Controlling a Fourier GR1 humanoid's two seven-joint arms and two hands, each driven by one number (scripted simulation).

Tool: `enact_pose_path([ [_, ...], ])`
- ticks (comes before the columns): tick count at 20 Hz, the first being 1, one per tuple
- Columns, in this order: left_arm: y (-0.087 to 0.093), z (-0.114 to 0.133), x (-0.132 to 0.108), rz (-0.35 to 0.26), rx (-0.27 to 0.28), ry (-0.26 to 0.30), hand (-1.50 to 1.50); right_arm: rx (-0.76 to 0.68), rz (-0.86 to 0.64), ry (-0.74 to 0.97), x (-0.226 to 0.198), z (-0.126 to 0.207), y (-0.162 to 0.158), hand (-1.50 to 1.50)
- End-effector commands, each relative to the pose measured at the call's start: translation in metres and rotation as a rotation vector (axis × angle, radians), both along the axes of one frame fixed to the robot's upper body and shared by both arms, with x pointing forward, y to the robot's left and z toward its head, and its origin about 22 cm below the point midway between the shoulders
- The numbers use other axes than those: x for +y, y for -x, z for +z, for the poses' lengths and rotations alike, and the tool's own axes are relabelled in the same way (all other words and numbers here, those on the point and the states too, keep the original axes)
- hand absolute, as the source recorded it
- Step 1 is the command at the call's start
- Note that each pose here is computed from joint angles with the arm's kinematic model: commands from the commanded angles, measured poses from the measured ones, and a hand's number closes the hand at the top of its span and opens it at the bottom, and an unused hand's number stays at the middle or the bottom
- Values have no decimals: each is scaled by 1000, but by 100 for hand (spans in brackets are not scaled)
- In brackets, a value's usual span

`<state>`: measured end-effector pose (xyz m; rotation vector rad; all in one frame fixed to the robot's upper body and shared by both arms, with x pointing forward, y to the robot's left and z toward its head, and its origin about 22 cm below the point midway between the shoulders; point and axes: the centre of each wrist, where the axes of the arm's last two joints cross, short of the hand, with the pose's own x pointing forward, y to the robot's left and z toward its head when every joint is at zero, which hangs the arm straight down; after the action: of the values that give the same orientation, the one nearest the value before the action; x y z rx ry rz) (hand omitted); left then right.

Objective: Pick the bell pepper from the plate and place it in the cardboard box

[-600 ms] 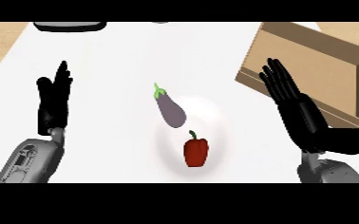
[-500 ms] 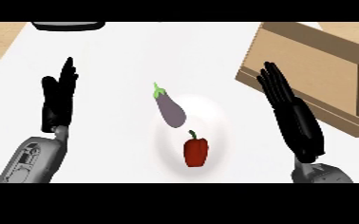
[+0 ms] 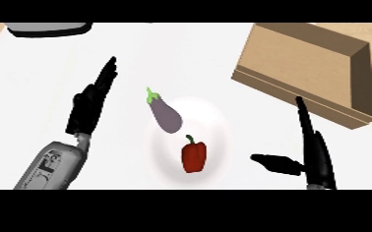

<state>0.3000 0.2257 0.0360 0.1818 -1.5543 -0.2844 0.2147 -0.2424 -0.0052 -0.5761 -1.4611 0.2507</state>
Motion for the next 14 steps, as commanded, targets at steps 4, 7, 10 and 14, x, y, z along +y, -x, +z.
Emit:
enact_pose_path([
  [4,9,-1,-17,-144,-2,15,0,20,-39,505,-4,-24,35,-150],
  [7,10,-1,-11,-160,10,3,0,52,-66,585,9,-20,45,-150],
  [10,14,-2,-20,-193,5,7,0,122,-78,625,27,-11,53,-150],
  [14,15,-4,-14,-205,3,13,0,262,-37,592,76,5,68,-150],
])
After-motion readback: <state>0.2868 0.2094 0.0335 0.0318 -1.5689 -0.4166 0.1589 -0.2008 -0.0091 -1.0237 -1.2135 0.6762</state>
